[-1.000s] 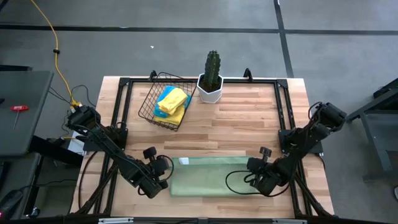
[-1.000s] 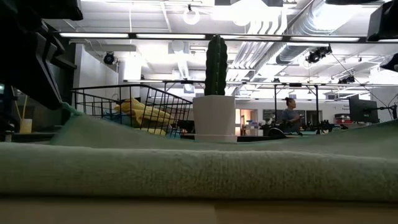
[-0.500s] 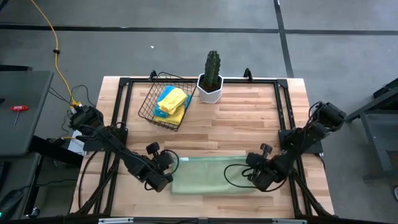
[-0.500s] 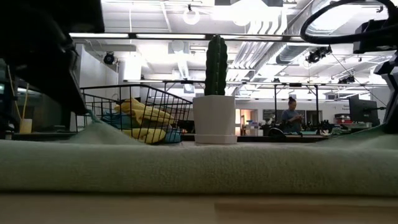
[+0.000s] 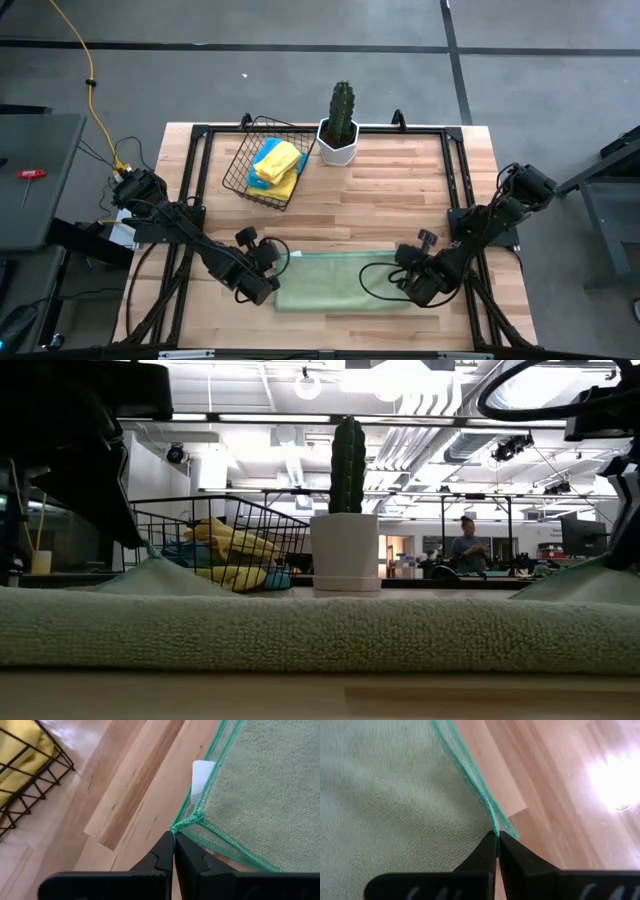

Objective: Fold microfiber towels
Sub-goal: Fold the green microfiber towel on the table

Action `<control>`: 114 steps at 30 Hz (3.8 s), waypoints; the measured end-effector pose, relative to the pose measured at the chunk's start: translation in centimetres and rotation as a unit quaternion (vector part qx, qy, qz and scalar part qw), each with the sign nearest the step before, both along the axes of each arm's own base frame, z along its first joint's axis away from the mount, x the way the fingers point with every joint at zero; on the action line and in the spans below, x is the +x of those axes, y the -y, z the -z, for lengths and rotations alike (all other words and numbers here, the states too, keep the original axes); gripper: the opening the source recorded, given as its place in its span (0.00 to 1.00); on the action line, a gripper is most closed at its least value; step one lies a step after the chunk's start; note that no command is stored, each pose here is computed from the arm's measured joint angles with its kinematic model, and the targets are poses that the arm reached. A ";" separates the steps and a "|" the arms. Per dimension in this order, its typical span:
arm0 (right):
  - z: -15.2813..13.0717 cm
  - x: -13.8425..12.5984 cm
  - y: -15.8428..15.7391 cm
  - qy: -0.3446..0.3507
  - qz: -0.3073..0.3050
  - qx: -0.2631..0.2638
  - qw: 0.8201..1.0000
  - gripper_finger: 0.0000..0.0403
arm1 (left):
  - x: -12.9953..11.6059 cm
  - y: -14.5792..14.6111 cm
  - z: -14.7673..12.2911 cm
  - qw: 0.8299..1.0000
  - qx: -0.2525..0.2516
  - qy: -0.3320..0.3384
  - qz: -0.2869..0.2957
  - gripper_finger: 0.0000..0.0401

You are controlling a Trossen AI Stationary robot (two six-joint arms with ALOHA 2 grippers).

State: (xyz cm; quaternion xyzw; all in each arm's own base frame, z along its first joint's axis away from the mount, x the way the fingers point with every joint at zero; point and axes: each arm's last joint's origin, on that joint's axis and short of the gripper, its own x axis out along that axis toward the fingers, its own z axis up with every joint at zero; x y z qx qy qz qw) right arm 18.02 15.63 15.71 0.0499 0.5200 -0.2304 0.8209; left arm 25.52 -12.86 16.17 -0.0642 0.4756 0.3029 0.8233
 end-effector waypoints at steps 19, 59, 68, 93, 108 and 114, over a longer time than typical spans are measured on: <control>0.0 -0.1 0.1 -0.002 0.016 0.004 1.000 0.00 | -0.2 -0.1 2.2 0.998 0.022 -0.043 -0.038 0.00; -3.5 -0.6 -2.6 0.041 -0.051 0.007 0.998 0.45 | 0.6 6.2 -3.9 0.961 -0.032 0.006 0.276 0.39; -3.4 -0.5 -3.1 0.071 -0.056 0.005 0.996 0.45 | 2.3 7.9 -0.9 0.949 -0.058 0.011 0.309 0.39; -3.4 -0.4 -3.2 0.075 -0.064 0.005 0.995 0.45 | 3.0 8.0 1.9 0.940 -0.051 -0.036 0.335 0.39; -3.6 0.9 -3.3 0.084 -0.101 0.025 0.991 0.45 | 3.7 7.2 2.0 0.932 -0.084 -0.051 0.350 0.39; -3.6 0.9 -3.5 0.078 -0.104 0.040 0.991 0.45 | 3.6 8.0 1.9 0.927 -0.096 -0.036 0.361 0.39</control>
